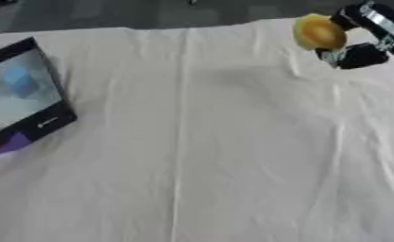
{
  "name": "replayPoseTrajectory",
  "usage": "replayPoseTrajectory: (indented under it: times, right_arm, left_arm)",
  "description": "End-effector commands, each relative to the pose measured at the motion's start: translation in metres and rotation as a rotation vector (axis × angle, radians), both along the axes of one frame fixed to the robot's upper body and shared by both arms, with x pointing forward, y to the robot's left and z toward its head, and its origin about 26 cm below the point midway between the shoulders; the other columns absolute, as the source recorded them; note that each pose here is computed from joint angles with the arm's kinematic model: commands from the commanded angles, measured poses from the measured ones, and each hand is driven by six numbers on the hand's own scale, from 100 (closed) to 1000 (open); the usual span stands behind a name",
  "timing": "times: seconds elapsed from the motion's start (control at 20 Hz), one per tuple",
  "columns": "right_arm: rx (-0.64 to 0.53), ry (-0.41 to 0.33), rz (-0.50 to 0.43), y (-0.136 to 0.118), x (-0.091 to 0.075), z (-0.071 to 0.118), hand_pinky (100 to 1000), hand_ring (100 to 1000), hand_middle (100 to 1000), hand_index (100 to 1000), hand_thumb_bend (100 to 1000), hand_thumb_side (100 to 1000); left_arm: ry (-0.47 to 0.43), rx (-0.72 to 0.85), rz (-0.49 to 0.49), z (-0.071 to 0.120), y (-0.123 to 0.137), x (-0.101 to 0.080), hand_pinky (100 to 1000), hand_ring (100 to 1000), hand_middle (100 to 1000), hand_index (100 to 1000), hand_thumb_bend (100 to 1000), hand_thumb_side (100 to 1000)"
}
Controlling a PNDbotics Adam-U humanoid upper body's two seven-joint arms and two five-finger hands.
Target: Pick up the objects with one hand, pass them to the other hand, and then place them into the box on the other side of the table.
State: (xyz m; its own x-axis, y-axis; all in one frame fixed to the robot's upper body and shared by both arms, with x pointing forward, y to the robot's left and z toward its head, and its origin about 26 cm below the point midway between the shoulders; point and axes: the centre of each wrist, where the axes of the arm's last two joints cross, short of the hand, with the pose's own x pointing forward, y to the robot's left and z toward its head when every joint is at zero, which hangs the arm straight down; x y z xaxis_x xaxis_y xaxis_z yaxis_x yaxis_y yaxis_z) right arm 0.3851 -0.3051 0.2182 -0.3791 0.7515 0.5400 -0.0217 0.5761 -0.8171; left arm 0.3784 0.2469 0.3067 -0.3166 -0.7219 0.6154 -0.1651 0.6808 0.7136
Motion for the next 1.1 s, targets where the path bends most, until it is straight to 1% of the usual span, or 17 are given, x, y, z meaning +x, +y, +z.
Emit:
replayPoseTrajectory:
  times: [0.05, 0.3, 0.4, 0.55, 0.6, 0.65, 0.7, 0.95, 1.0, 1.05, 1.1]
  right_arm:
    - [0.067, -0.042, 0.046, 0.018, 0.002, 0.004, 831, 632, 474, 602, 188, 100]
    - [0.173, -0.043, 0.12, 0.046, 0.008, -0.012, 828, 629, 477, 607, 156, 100]
    - [0.216, -0.045, 0.152, 0.057, 0.01, -0.017, 826, 629, 479, 610, 154, 100]
    - [0.243, -0.023, 0.197, 0.07, 0.013, -0.024, 825, 626, 479, 610, 154, 100]
    - [0.247, -0.015, 0.208, 0.074, 0.014, -0.025, 825, 625, 479, 610, 154, 100]
    - [0.249, -0.01, 0.22, 0.078, 0.015, -0.027, 824, 624, 478, 610, 225, 100]
    - [0.253, -0.005, 0.234, 0.083, 0.015, -0.028, 824, 624, 479, 610, 153, 100]
    - [0.302, 0.006, 0.305, 0.103, 0.018, -0.034, 817, 621, 479, 611, 131, 100]
    - [0.319, 0.007, 0.322, 0.106, 0.018, -0.035, 816, 620, 479, 612, 207, 100]
    - [0.336, 0.011, 0.338, 0.109, 0.018, -0.037, 816, 620, 480, 612, 124, 100]
    - [0.346, 0.016, 0.353, 0.111, 0.018, -0.04, 816, 621, 481, 613, 123, 100]
  left_arm:
    - [-0.107, 0.032, -0.093, 0.023, -0.017, -0.015, 774, 762, 748, 744, 652, 506]
    - [-0.177, 0.071, -0.228, 0.038, -0.046, -0.03, 778, 767, 754, 753, 650, 506]
    - [-0.192, 0.091, -0.273, 0.042, -0.058, -0.035, 788, 775, 759, 754, 657, 508]
    - [-0.2, 0.13, -0.321, 0.046, -0.076, -0.04, 796, 784, 759, 752, 662, 508]
    - [-0.197, 0.143, -0.338, 0.046, -0.081, -0.041, 796, 784, 759, 753, 661, 508]
    - [-0.194, 0.153, -0.354, 0.046, -0.086, -0.042, 795, 782, 758, 753, 661, 508]
    - [-0.19, 0.161, -0.369, 0.046, -0.091, -0.043, 793, 781, 756, 752, 662, 509]
    - [-0.141, 0.209, -0.419, 0.04, -0.115, -0.038, 788, 778, 754, 753, 669, 519]
    - [-0.128, 0.221, -0.423, 0.038, -0.119, -0.036, 788, 779, 752, 755, 759, 461]
    - [-0.113, 0.235, -0.425, 0.035, -0.123, -0.034, 788, 779, 755, 756, 671, 525]
    - [-0.101, 0.248, -0.428, 0.033, -0.127, -0.032, 788, 780, 756, 757, 670, 528]
